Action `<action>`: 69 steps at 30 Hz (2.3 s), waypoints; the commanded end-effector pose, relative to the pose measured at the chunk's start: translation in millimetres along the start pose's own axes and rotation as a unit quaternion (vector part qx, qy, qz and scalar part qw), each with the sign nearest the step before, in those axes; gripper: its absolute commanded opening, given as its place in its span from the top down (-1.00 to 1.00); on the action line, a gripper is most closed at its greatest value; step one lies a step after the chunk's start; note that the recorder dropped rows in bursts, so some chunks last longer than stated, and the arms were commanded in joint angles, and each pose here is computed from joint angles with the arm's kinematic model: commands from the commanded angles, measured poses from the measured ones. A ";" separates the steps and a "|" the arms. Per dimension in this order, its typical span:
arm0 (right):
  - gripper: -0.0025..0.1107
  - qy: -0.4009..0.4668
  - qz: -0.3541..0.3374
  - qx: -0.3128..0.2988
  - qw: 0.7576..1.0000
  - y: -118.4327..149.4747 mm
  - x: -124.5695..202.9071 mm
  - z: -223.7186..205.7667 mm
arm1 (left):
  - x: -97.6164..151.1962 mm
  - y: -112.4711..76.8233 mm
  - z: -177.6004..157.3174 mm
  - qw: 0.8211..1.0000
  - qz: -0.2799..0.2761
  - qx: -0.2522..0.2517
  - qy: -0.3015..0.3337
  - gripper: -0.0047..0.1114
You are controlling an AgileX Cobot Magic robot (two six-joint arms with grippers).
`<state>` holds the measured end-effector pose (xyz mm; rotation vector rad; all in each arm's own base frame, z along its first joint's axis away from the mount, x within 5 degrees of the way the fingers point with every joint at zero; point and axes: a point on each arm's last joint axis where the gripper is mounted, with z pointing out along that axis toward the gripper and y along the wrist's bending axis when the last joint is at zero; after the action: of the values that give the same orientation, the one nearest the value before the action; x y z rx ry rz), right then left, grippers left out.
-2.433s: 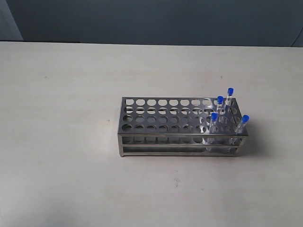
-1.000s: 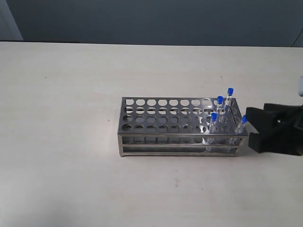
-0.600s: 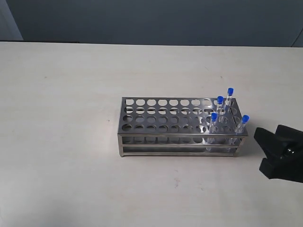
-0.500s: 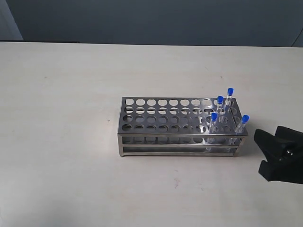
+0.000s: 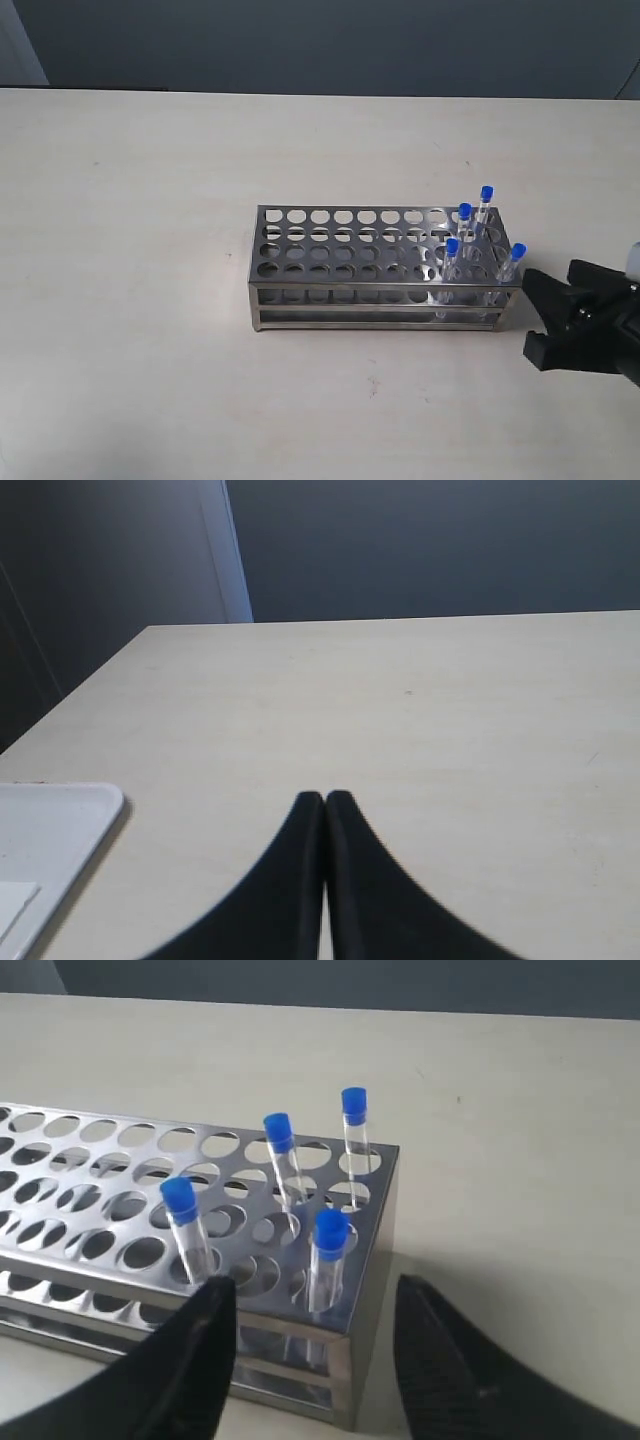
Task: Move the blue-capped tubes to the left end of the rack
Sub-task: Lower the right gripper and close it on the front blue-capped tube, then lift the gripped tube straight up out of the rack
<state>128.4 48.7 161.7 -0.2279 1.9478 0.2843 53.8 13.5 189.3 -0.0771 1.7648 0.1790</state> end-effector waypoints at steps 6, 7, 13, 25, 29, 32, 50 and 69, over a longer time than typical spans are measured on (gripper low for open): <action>0.10 -0.025 -0.016 0.010 0.999 -1.1 5.1 22.2 | 0.1 0.1 -0.3 1.000 -0.003 -0.001 -0.003 0.91; 0.10 -0.043 -0.009 0.006 0.999 -0.4 3.6 24.6 | 0.1 0.1 -0.3 1.000 -0.003 -0.001 -0.003 0.91; 0.11 -0.037 -0.007 0.007 0.999 -0.7 11.9 34.7 | 0.1 0.1 -0.3 1.000 -0.003 -0.001 -0.003 0.91; 0.11 -0.008 -0.015 -0.003 1.000 2.3 19.7 53.8 | 0.1 0.1 -0.3 1.000 -0.003 -0.001 -0.003 0.91; 0.11 -0.011 -0.014 -0.002 1.000 2.0 19.6 54.1 | 0.1 0.1 -0.3 1.000 -0.003 -0.001 -0.003 0.91; 0.11 -0.014 -0.010 0.006 1.000 0.6 19.1 54.1 | 0.1 0.1 -0.3 1.000 -0.003 -0.001 -0.003 0.91; 0.24 -0.027 -0.004 0.017 0.999 -0.7 13.7 59.1 | 0.1 0.1 -0.3 1.000 -0.003 -0.001 -0.003 0.91; 0.97 -0.065 -0.001 0.018 0.998 0.4 1.1 65.1 | 0.1 0.1 -0.3 1.000 -0.003 -0.001 -0.003 0.91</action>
<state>183.6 67.6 129.5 -0.1845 1.8956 0.2461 53.8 13.5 189.3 -0.0771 1.7648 0.1790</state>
